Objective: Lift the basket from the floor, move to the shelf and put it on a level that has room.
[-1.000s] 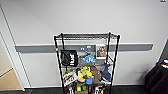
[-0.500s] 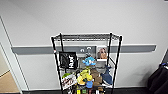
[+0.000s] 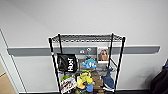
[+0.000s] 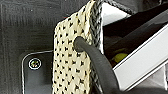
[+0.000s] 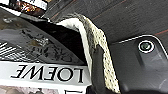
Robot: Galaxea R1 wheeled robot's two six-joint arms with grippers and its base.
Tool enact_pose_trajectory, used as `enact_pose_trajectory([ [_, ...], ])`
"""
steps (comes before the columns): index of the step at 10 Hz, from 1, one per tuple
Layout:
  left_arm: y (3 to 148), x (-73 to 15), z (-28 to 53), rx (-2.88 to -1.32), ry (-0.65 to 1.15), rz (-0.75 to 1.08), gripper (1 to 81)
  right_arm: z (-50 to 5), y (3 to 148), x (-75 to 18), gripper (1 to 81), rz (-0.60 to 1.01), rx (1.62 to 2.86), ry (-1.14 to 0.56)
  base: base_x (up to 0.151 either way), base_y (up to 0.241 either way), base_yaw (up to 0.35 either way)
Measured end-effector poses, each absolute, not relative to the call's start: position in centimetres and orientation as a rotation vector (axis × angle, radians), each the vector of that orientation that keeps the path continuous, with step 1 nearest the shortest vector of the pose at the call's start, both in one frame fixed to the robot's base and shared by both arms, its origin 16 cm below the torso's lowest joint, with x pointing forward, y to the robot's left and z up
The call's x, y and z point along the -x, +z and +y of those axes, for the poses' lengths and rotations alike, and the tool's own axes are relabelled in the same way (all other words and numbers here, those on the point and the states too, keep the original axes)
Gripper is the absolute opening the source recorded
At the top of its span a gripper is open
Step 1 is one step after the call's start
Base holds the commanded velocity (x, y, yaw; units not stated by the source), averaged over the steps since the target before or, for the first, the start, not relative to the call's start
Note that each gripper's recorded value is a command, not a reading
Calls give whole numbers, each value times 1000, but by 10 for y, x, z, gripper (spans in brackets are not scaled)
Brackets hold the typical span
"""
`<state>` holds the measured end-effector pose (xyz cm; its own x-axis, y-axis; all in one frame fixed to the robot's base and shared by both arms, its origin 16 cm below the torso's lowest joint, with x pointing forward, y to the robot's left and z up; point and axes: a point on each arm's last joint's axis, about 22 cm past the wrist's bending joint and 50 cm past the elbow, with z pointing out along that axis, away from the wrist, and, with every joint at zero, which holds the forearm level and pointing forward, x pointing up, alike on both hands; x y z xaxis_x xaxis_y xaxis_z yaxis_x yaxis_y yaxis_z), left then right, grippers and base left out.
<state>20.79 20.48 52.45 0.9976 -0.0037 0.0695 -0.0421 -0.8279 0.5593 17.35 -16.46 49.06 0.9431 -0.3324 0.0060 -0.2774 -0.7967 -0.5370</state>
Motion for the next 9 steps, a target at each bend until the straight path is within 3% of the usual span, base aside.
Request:
enact_pose_trajectory([
  [9, 524, -210, 202, -2543, 89, -32, 10, -168, 491, -175, 10, 432, 2547, -139, 132, -45, 0],
])
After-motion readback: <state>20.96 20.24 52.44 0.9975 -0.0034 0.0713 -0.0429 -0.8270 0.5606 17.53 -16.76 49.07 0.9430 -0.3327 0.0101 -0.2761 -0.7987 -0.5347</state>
